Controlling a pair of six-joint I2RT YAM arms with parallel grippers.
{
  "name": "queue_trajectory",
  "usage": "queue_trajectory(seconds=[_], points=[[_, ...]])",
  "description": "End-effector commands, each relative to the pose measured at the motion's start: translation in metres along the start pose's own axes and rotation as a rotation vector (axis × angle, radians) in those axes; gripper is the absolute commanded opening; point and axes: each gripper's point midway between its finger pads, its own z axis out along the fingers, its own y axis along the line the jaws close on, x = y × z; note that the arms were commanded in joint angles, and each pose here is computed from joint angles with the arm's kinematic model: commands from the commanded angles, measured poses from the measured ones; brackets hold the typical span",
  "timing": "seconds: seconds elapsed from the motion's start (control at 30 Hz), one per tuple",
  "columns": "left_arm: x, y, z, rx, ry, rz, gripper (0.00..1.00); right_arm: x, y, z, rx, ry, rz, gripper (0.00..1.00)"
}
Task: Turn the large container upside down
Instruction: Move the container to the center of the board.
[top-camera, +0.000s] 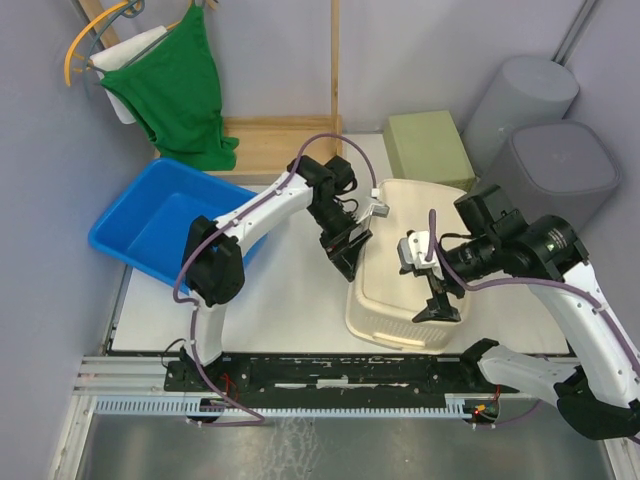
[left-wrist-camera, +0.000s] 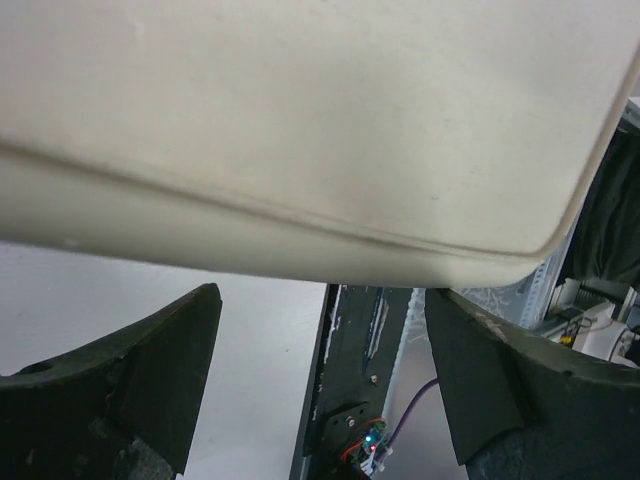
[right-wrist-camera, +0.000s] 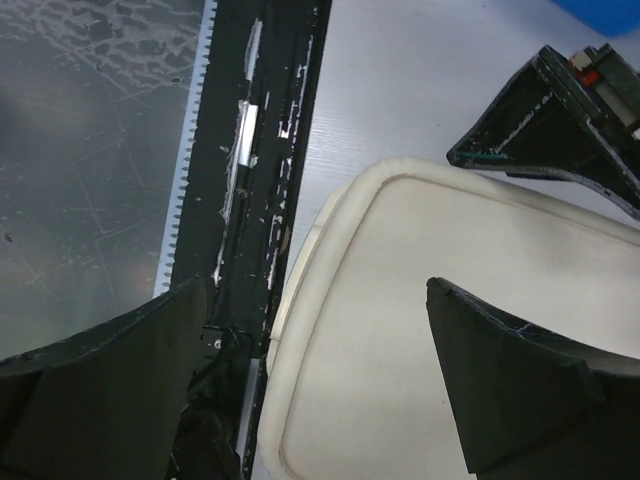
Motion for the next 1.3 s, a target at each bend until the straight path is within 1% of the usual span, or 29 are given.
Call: queue_trajectory(seconds=[0.0,0.13,0.37,0.57,0.77,0.87,0.93,1.03,1.1,1.2,1.23,1.27], points=[[-0.019,-0.028,0.007,0.116,-0.005,0.086,0.89,-0.017,0.023,-0.008,-0.091,-0.068,-0.067,1.00],[-0.037,-0.027,0.013,0.110,-0.006,0.113,0.89,-0.024,0.027,-0.009,-0.115,-0.100,-0.063,1.00],[-0.059,-0.025,0.027,0.117,-0.009,0.133,0.90,-0.031,0.013,-0.007,-0.057,-0.123,-0.007,1.00],[-0.075,-0.036,0.040,0.125,-0.013,0.180,0.91,-0.036,0.013,-0.006,-0.090,-0.146,-0.023,1.00],[-0.070,-0.039,0.076,0.157,0.053,0.190,0.91,-0.034,0.000,-0.003,-0.064,-0.132,-0.007,1.00],[-0.069,-0.037,0.084,0.129,0.069,0.202,0.90,-0.030,-0.009,-0.001,-0.030,-0.125,0.004,1.00],[-0.075,-0.030,0.082,0.072,0.058,0.209,0.90,-0.029,-0.017,0.001,0.000,-0.123,0.012,1.00],[-0.089,-0.018,0.069,-0.064,0.017,0.241,0.89,-0.027,-0.033,0.002,0.068,-0.115,0.011,1.00],[-0.101,-0.011,0.050,-0.194,-0.022,0.271,0.90,-0.027,-0.045,0.002,0.111,-0.100,0.013,1.00],[-0.107,0.013,0.020,-0.415,-0.057,0.284,0.91,-0.028,-0.059,-0.003,0.176,-0.074,0.011,1.00],[-0.104,0.026,0.003,-0.529,-0.063,0.275,0.91,-0.030,-0.064,-0.007,0.198,-0.066,0.002,1.00],[-0.106,0.038,-0.018,-0.638,-0.100,0.269,0.91,-0.030,-0.069,-0.010,0.225,-0.048,-0.006,1.00]])
